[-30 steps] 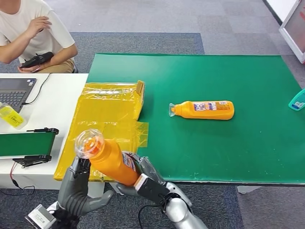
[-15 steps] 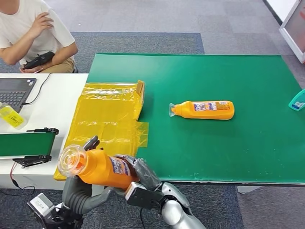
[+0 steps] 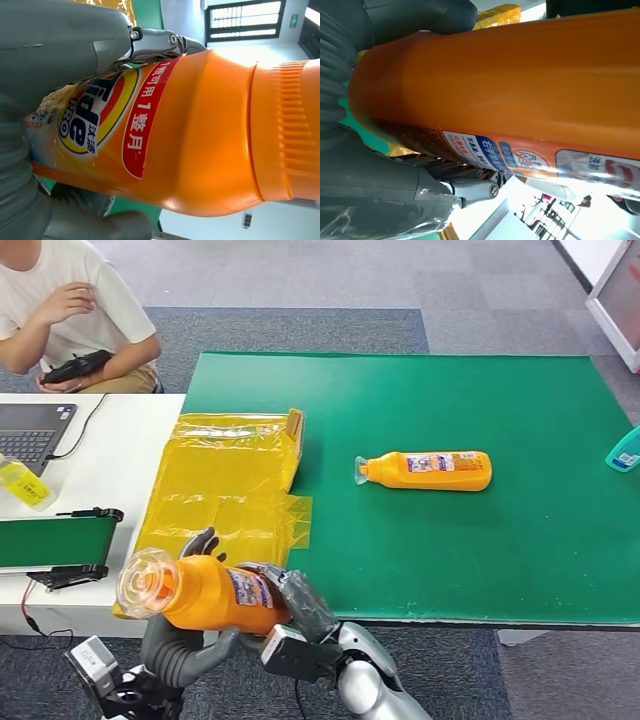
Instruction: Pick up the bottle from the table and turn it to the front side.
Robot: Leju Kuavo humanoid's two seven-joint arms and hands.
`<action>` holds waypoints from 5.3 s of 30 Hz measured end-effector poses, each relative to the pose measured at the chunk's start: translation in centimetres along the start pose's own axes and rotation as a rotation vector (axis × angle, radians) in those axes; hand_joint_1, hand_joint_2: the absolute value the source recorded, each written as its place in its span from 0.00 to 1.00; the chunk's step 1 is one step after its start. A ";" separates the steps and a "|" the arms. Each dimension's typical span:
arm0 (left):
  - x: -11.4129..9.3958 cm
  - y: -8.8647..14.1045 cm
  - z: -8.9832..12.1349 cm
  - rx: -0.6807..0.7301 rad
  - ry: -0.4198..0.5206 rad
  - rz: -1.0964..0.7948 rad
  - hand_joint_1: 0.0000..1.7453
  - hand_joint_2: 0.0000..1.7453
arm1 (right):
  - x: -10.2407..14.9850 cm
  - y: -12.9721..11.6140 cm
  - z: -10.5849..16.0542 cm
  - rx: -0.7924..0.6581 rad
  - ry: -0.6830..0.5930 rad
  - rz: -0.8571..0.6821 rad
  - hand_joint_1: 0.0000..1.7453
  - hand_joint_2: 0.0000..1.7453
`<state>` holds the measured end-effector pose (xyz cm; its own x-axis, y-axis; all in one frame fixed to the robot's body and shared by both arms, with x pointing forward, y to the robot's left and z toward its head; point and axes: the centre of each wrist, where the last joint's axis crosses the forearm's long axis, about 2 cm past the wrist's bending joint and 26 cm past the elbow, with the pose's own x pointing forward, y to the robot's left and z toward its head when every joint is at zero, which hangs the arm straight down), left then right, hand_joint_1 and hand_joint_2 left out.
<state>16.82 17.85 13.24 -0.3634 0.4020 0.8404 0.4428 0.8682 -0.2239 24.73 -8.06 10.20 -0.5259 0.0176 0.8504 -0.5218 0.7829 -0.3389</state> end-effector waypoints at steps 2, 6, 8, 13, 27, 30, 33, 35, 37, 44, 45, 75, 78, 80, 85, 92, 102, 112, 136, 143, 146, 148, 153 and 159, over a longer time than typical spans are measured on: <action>-0.1 -0.1 -0.2 -0.010 -0.002 -0.007 1.00 1.00 | 0.0 0.0 0.1 -0.006 0.001 0.000 1.00 1.00; -0.1 -0.4 -0.6 -0.026 -0.008 -0.024 1.00 1.00 | -0.1 0.0 0.3 -0.012 0.008 -0.002 1.00 1.00; -0.1 -0.5 -0.7 -0.029 -0.008 -0.031 1.00 1.00 | -0.2 0.0 0.5 -0.014 0.012 -0.004 1.00 1.00; -0.1 -0.8 -0.7 -0.038 -0.006 -0.044 1.00 1.00 | -0.4 0.1 0.8 -0.013 0.024 -0.010 0.99 1.00; 0.2 -1.6 -1.2 0.002 -0.050 -0.031 1.00 1.00 | -1.8 0.1 2.0 -0.037 0.117 -0.030 0.00 1.00; 0.5 -1.7 -1.3 0.040 -0.075 -0.002 1.00 1.00 | -2.0 0.1 2.2 -0.043 0.136 -0.033 0.00 1.00; 1.5 -1.6 -1.8 0.090 -0.129 -0.034 1.00 1.00 | -2.2 -0.1 2.6 -0.059 0.161 -0.034 0.00 1.00; 2.3 -1.3 -2.4 0.125 -0.162 -0.127 1.00 1.00 | -2.3 -0.2 2.9 -0.073 0.176 -0.036 0.00 1.00; 3.2 -0.7 -2.8 0.181 -0.192 -0.296 1.00 1.00 | -2.3 -0.4 3.3 -0.087 0.188 -0.038 0.00 1.00; 4.6 1.9 -3.5 0.379 -0.193 -0.791 1.00 1.00 | -2.2 -0.8 3.3 -0.100 0.190 -0.046 0.00 1.00; 4.7 2.6 -3.5 0.414 -0.167 -0.842 1.00 1.00 | -2.2 -0.7 3.1 -0.097 0.186 -0.051 0.00 1.00; -2.3 18.8 -8.3 0.078 0.563 -1.573 1.00 1.00 | -2.7 -0.1 0.6 0.007 0.106 -0.153 0.00 1.00; -3.4 19.1 -10.4 0.033 0.641 -1.653 1.00 1.00 | -2.7 0.0 0.1 0.020 0.091 -0.168 0.00 1.00; -4.3 18.8 -11.7 -0.018 0.671 -1.689 1.00 1.00 | -2.7 0.1 0.0 0.024 0.087 -0.176 0.00 1.00; -6.2 17.4 -13.8 -0.111 0.692 -1.708 1.00 1.00 | -2.8 0.3 0.1 0.029 0.093 -0.186 0.00 1.00; -7.6 15.8 -14.7 -0.201 0.700 -1.701 1.00 1.00 | -3.0 0.4 0.2 0.029 0.098 -0.195 0.00 1.00; -9.5 10.9 -16.2 -0.362 0.609 -1.663 1.00 1.00 | -3.3 0.5 0.0 0.041 0.092 -0.209 0.00 1.00; -10.4 7.1 -17.2 -0.443 0.544 -1.614 1.00 1.00 | -3.3 0.7 -0.2 0.054 0.087 -0.215 0.00 1.00; -11.5 5.3 -16.6 -0.476 0.586 -1.571 0.00 1.00 | -3.8 1.3 0.3 0.066 0.113 -0.231 0.00 1.00; -11.4 5.4 -16.7 -0.502 0.592 -1.629 0.00 1.00 | -3.8 1.3 0.3 0.067 0.115 -0.232 0.00 1.00; -11.4 5.5 -16.8 -0.503 0.587 -1.631 0.00 1.00 | -3.9 1.3 0.3 0.066 0.116 -0.232 0.00 1.00; -11.3 5.6 -16.8 -0.501 0.582 -1.623 0.00 1.00 | -3.9 1.3 0.3 0.064 0.117 -0.231 0.00 1.00; -11.2 6.1 -16.8 -0.491 0.574 -1.607 0.00 1.00 | -3.9 1.3 0.4 0.061 0.119 -0.230 0.00 1.00; -11.1 6.3 -16.9 -0.486 0.556 -1.607 0.00 1.00 | -3.9 1.3 0.4 0.059 0.119 -0.228 0.00 1.00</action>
<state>37.50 13.98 10.80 -0.3938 -0.9088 0.1377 0.1803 0.0706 0.9811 25.87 -7.37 6.25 -0.3093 -0.0790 0.9477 -0.6575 0.7378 -0.1531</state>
